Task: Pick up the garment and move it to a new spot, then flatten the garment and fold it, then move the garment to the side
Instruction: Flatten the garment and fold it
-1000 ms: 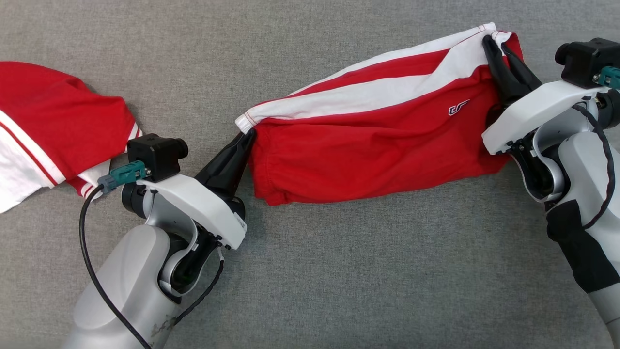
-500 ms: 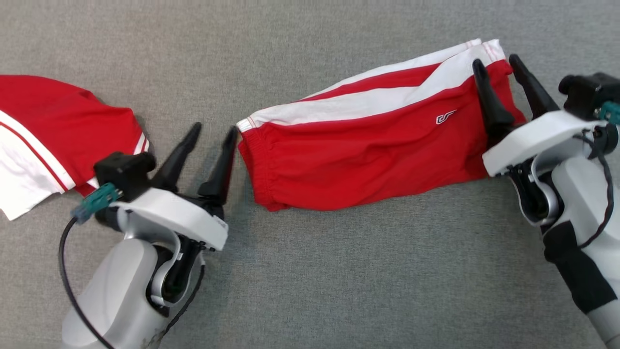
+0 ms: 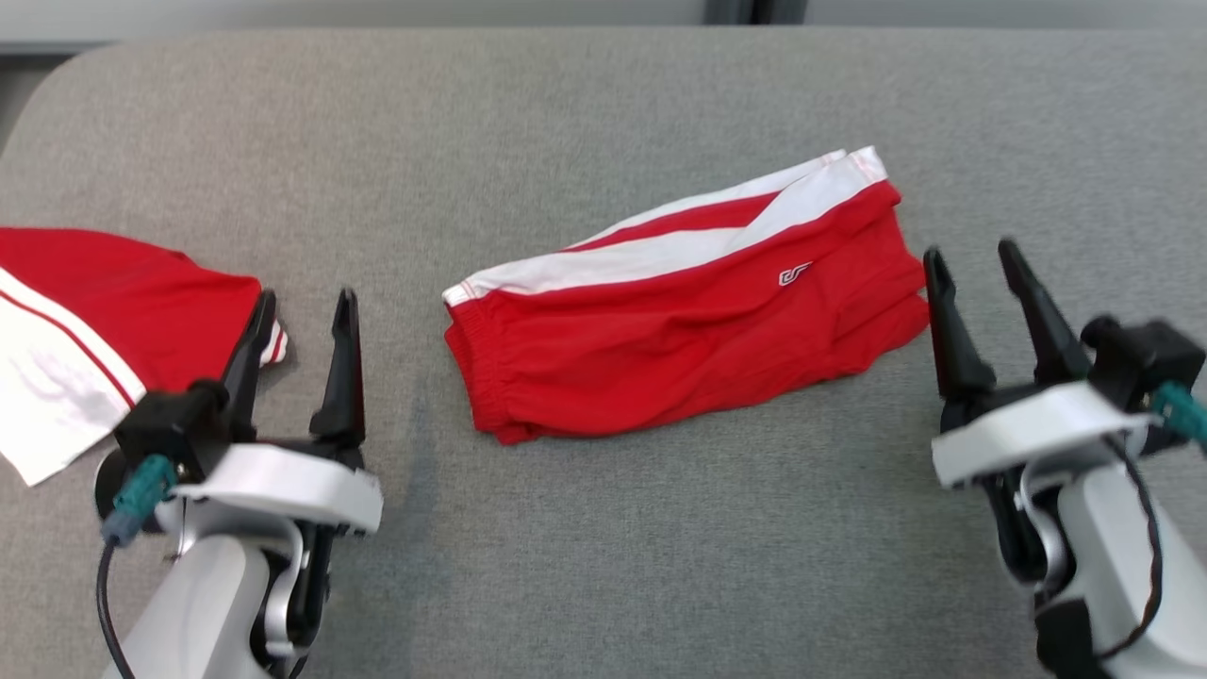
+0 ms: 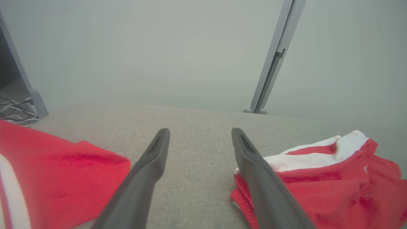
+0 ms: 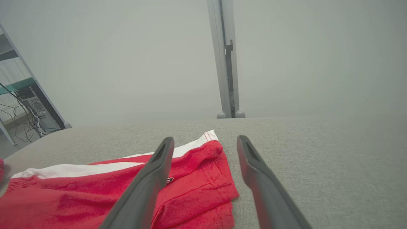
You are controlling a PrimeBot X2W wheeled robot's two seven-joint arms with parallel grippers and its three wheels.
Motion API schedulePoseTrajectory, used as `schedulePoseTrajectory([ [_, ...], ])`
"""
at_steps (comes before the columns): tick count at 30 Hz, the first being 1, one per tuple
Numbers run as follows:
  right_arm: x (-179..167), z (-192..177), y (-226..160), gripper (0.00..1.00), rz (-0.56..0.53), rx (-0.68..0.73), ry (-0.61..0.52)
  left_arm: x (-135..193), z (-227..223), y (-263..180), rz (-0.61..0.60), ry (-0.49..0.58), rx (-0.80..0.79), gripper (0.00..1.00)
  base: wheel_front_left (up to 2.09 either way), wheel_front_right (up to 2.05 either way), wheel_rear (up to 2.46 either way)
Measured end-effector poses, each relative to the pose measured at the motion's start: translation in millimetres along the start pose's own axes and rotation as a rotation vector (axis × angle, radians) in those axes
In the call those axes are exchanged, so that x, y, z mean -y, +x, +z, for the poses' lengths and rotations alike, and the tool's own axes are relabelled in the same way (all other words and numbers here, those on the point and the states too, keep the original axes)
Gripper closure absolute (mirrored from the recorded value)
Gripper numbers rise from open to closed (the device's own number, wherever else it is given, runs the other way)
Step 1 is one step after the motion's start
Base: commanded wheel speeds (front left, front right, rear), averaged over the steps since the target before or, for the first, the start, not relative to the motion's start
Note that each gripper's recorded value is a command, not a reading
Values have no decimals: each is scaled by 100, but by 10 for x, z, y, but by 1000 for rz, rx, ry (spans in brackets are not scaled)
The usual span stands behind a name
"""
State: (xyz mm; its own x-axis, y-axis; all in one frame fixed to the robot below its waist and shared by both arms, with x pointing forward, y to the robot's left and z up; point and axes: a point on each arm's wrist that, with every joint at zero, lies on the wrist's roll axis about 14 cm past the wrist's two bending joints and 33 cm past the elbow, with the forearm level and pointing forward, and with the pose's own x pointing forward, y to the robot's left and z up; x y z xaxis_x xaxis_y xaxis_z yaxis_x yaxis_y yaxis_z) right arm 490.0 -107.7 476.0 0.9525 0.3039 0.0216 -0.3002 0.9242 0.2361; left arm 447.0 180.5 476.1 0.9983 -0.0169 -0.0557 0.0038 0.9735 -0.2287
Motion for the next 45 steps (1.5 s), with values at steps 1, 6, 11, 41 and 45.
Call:
schedulePoseTrajectory([
  [1, -5, 7, -79, 0, -10, 3, -4, -29, -18, -44, 8, 28, -4, 0, 0, 0, 0],
  [6, 21, -8, -448, 0, -67, -1, -2, -67, -102, -252, 28, 58, -29, 0, 0, 0, 0],
  [11, 51, 35, -680, 0, -105, 10, -2, -12, -124, -396, 14, 65, -36, 0, 0, 0, 0],
  [41, 153, -93, -277, 0, -61, -77, -58, 73, -145, -343, -4, 38, -52, 0, 0, 0, 0],
  [45, 207, -259, -73, 0, -41, -135, -73, 96, -199, -245, -13, 34, -59, 0, 0, 0, 0],
])
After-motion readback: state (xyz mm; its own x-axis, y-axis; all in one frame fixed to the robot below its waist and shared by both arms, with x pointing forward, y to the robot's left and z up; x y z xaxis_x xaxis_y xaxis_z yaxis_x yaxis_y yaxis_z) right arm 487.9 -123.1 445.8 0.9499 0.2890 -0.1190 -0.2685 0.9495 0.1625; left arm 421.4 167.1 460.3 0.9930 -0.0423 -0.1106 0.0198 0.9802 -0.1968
